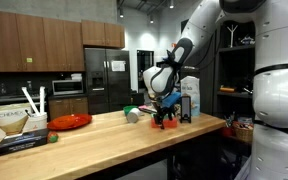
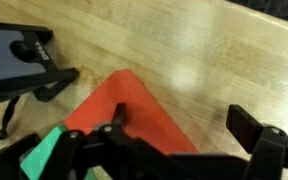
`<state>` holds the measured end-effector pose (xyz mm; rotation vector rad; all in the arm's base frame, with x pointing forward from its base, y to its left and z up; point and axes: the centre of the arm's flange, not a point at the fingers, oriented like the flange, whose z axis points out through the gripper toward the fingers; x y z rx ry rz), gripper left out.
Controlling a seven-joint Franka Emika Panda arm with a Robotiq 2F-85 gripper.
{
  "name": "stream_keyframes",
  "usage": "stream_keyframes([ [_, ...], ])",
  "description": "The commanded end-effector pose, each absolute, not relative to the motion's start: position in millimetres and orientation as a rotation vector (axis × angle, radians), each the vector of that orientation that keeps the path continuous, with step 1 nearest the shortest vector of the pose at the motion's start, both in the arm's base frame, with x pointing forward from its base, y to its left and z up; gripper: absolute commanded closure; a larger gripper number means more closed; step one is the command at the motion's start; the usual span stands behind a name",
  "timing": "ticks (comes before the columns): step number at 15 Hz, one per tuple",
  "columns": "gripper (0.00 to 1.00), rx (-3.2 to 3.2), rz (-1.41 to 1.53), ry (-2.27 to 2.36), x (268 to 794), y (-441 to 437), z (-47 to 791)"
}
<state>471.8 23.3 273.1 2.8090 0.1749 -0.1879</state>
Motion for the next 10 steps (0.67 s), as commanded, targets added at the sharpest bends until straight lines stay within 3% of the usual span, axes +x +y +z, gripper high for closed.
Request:
stream_keyframes([
  [1, 0.0, 2.975, -0.161, 0.236, 465, 24, 300],
  [10, 0.0, 2.978, 0.075, 0.254, 463, 25, 350],
])
